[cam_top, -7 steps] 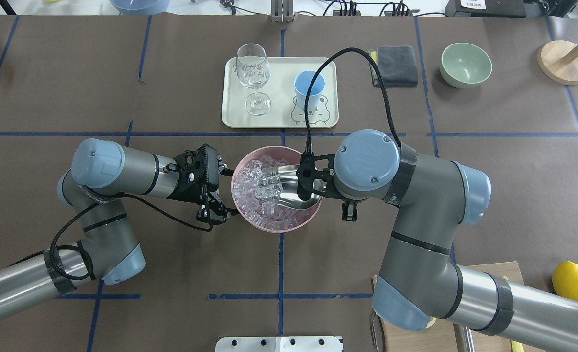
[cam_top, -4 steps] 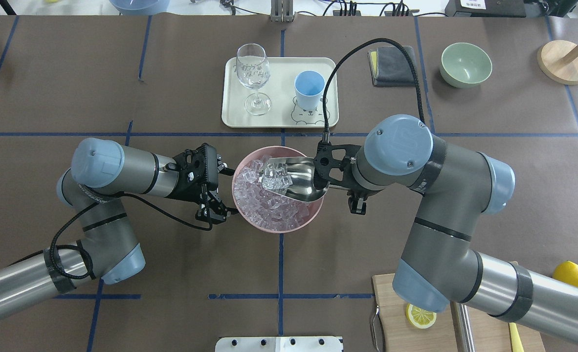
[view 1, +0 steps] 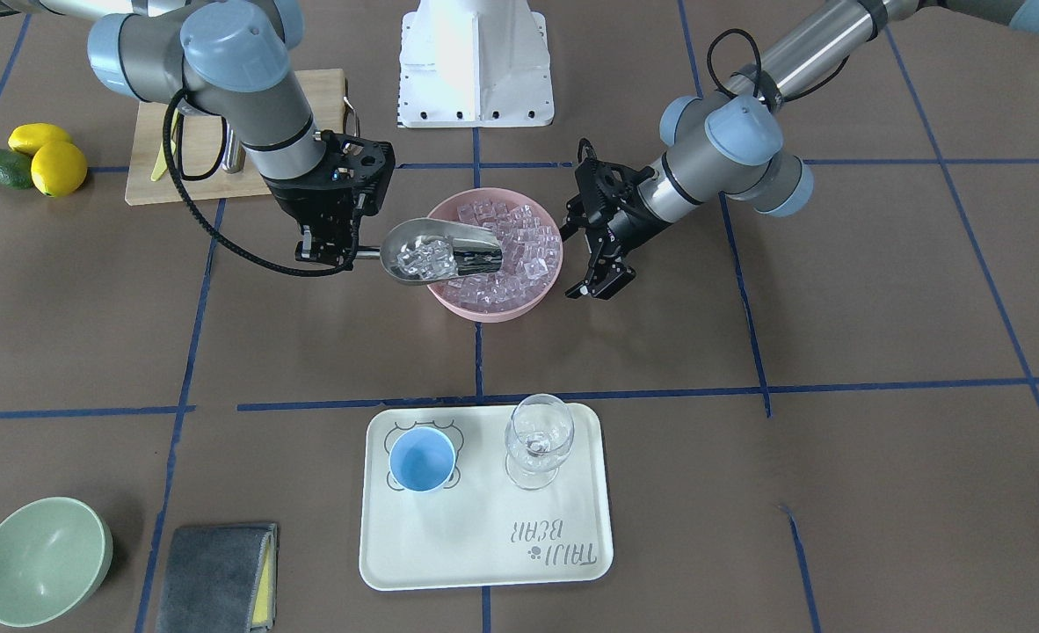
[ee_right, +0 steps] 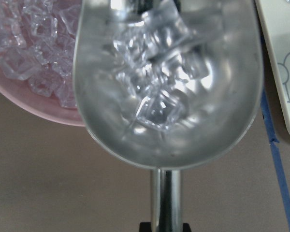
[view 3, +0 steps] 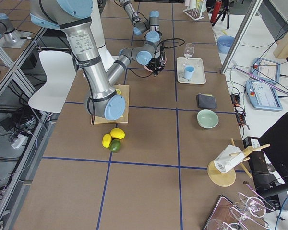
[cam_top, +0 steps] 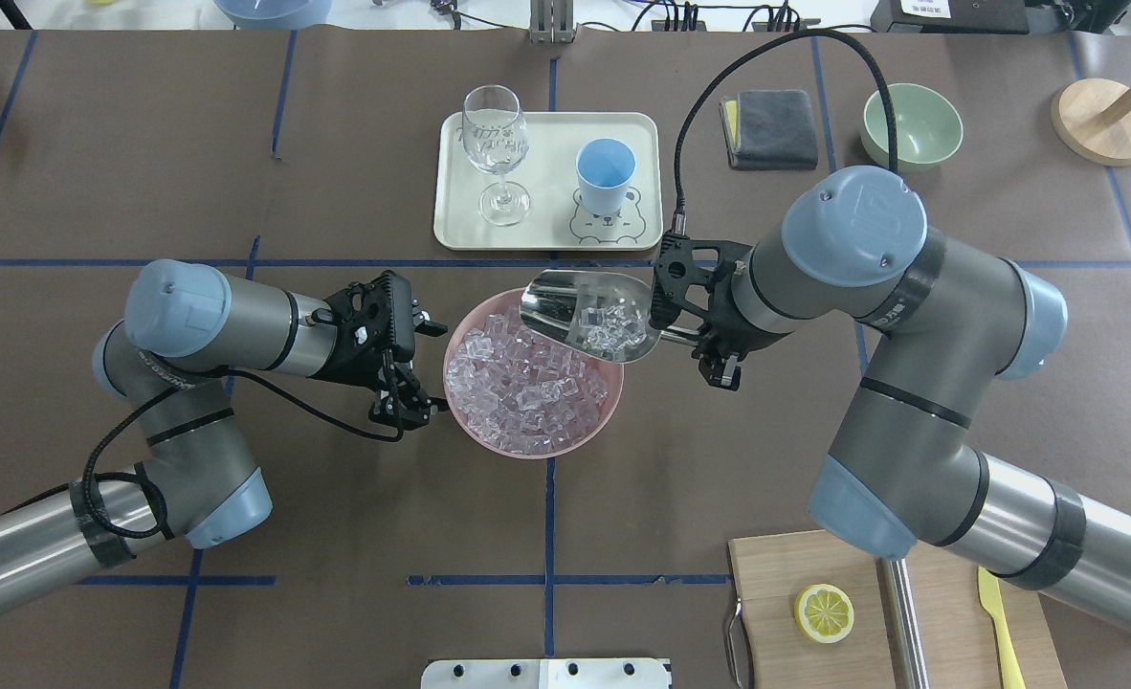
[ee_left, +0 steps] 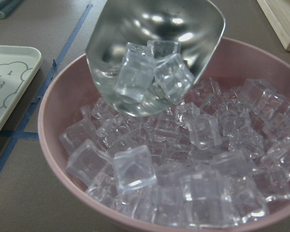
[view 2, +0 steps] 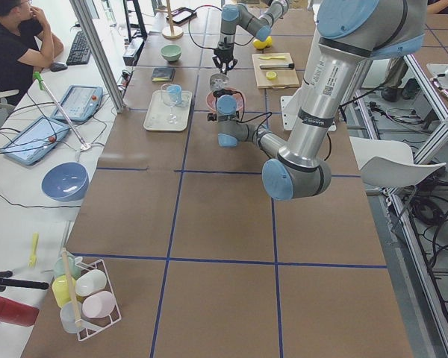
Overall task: Put ice in cup with scoop
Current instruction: 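Drag the scoop through the ice and lift it out with cubes, then carry the filled scoop toward the light-blue cup while the left gripper withdraws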
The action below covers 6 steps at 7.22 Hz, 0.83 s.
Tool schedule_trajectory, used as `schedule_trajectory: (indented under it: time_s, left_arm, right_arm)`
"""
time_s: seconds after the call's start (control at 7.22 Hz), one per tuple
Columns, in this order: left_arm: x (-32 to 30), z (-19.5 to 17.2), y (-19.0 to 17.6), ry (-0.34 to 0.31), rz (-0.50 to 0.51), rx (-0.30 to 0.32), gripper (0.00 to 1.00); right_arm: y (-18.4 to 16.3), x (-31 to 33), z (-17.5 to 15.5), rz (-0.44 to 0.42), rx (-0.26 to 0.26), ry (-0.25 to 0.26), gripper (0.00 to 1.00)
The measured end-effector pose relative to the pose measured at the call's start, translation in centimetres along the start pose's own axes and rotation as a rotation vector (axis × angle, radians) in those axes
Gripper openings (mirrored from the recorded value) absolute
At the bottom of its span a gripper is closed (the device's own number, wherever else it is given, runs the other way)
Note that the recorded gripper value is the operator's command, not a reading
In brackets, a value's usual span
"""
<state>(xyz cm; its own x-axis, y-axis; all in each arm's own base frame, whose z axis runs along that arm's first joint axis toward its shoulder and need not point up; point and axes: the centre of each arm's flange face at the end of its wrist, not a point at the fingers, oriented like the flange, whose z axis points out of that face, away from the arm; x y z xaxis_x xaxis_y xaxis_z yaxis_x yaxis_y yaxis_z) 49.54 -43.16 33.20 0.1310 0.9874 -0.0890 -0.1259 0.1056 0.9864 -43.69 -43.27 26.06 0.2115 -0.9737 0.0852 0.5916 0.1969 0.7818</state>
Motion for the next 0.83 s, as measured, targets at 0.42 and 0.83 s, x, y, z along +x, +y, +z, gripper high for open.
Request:
schedule_trajectory:
  time_s: [0.42, 0.83]
  left_arm:
    - [-1.7, -3.0, 0.9, -0.027, 0.015, -0.069, 1.00]
    - [-4.7, -7.8, 2.0, -0.100, -0.027, -0.142, 1.00]
  right_arm:
    - [0.8, 2.9, -3.3, 0.053, 0.048, -0.021, 0.00]
    - [2.0, 6.3, -6.8, 0.171, 0.061, -0.002, 0.00]
